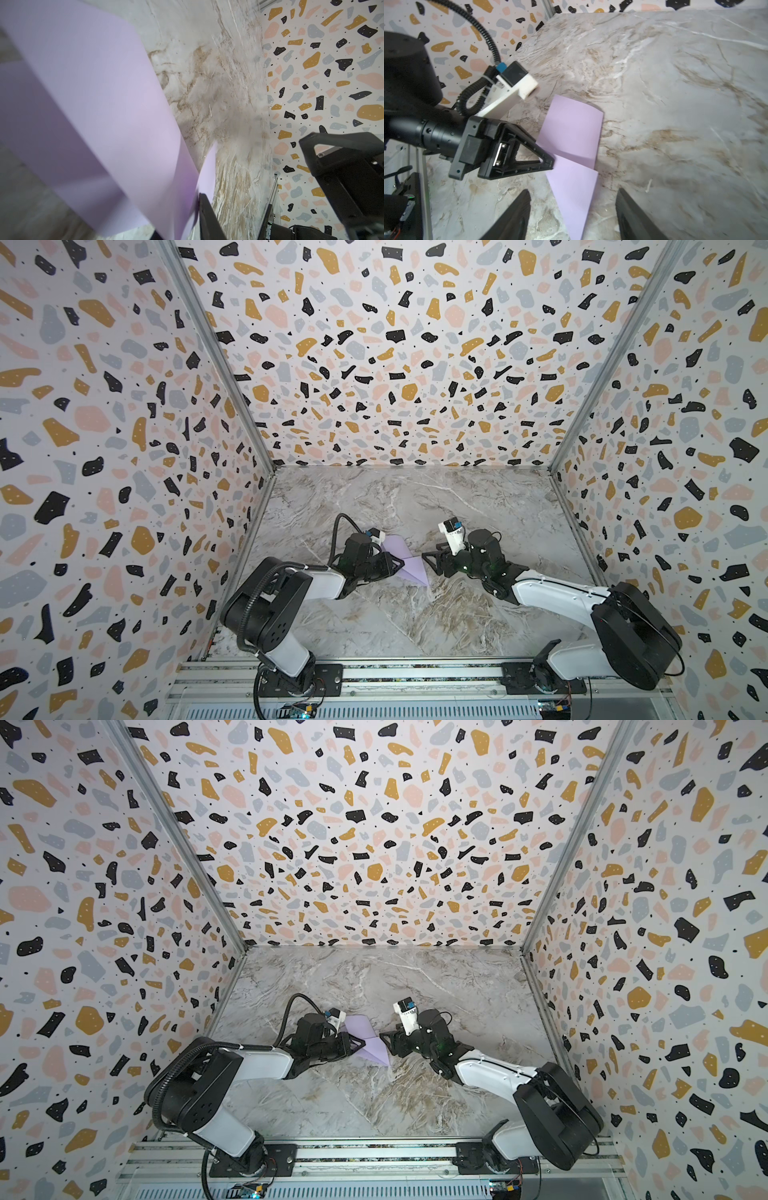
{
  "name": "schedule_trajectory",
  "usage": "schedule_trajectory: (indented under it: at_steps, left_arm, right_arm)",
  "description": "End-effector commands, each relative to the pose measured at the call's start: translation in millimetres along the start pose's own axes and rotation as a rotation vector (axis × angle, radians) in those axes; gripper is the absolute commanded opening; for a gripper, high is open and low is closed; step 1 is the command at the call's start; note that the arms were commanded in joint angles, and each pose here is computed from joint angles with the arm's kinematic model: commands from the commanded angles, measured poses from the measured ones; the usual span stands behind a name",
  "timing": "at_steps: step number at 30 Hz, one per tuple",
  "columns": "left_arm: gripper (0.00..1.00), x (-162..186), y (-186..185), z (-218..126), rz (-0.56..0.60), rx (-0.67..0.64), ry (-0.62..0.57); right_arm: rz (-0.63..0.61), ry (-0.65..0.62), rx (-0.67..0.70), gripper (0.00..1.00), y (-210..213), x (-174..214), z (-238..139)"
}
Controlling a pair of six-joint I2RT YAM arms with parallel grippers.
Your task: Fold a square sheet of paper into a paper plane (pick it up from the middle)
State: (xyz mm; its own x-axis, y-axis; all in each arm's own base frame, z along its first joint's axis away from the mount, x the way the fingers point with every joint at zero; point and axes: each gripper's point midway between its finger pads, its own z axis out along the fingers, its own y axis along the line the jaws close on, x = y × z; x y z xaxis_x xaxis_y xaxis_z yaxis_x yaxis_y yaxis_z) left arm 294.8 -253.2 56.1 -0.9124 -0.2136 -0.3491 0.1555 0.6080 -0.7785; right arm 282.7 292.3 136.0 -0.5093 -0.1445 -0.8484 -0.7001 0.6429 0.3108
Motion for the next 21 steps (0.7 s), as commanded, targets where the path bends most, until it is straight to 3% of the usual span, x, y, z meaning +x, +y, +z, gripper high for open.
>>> schedule_trajectory:
  at_steps: [1,8,11,15,21]
  left_arm:
    - [0.13,-14.4,-12.7,1.9,0.005,0.039,-0.044]
    - [0.05,-15.3,-6.6,-1.8,-0.071,-0.002,-0.060]
    - [0.04,-16.8,-4.9,-4.9,-0.092,-0.023,-0.071]
    - [0.04,-17.2,-3.5,-6.4,-0.101,-0.048,-0.065]
    - [0.04,-13.8,0.1,-5.8,-0.118,-0.068,-0.046]
  right_arm:
    - [-0.173,-0.017,-0.011,0.65,10.1,7.5,9.5]
    - [-0.417,-0.035,-0.001,0.63,29.9,31.5,28.9]
    - [-0.526,-0.030,0.046,0.56,32.8,42.7,39.6]
    - [-0.567,-0.012,0.083,0.46,29.8,52.6,54.8]
    - [-0.586,-0.017,0.135,0.42,21.7,57.3,67.8]
